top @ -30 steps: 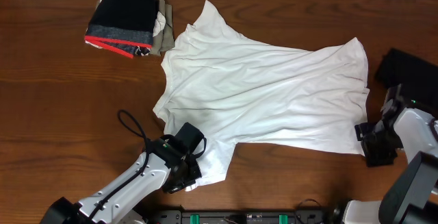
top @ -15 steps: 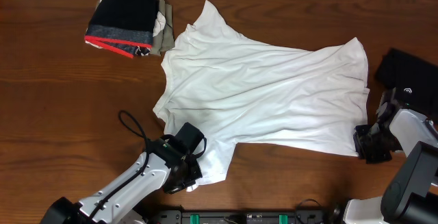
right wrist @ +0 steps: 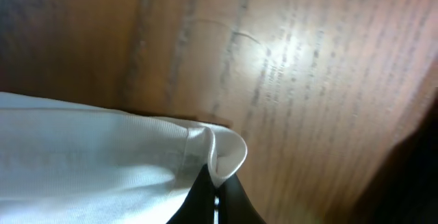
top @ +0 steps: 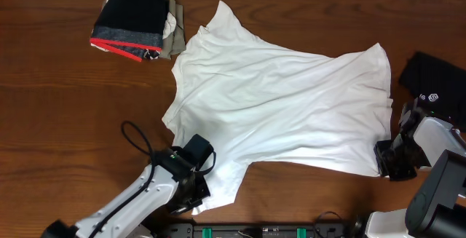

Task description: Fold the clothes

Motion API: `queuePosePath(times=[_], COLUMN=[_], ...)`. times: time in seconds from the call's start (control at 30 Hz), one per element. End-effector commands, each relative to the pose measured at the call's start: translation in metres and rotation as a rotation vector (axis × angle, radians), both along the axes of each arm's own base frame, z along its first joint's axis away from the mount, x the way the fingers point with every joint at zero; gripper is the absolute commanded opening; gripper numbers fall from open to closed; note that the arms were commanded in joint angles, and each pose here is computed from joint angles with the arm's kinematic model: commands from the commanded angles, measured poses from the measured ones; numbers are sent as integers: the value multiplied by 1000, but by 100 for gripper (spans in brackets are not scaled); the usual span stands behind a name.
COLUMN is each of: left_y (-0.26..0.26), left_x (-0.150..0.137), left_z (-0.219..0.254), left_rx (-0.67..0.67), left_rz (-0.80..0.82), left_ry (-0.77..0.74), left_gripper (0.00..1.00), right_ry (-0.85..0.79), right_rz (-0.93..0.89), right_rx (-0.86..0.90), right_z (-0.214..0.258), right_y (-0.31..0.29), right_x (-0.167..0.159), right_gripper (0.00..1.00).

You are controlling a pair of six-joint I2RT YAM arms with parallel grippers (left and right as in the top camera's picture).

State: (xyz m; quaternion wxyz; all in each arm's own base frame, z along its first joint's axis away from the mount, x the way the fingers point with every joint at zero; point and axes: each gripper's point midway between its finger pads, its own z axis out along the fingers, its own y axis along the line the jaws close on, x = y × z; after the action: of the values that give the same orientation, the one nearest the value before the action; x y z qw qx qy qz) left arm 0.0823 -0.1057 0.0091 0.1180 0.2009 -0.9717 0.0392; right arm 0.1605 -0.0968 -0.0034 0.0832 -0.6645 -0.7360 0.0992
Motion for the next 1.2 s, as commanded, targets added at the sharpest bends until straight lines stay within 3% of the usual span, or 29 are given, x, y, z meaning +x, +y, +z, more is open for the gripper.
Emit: queuePosePath(times=[0.0,0.3,0.6,0.93,1.17], left_y=[-8,-17,-30,-28,1], left_x=[12,19,71,127,157], left_z=[20,51,75,94,105], left_rx=[-41,-131,-166,-116,10], left_rz=[13,44,37,58,147], left_ry=[-67,-154,-403,-679,-819], left_gripper=[6,5,6,6,6], right_ry=[21,25,-69,-93,-98], right_rz=[-1,2,3,4,6], right_rx=[-34,-54,-116,-140,-165], right_z=[2,6,28,32,33], right_y=[-8,-11,-20,-23,-28], right_x=[-2,-4,8,12,13], right_gripper=[1,1,1,2,1])
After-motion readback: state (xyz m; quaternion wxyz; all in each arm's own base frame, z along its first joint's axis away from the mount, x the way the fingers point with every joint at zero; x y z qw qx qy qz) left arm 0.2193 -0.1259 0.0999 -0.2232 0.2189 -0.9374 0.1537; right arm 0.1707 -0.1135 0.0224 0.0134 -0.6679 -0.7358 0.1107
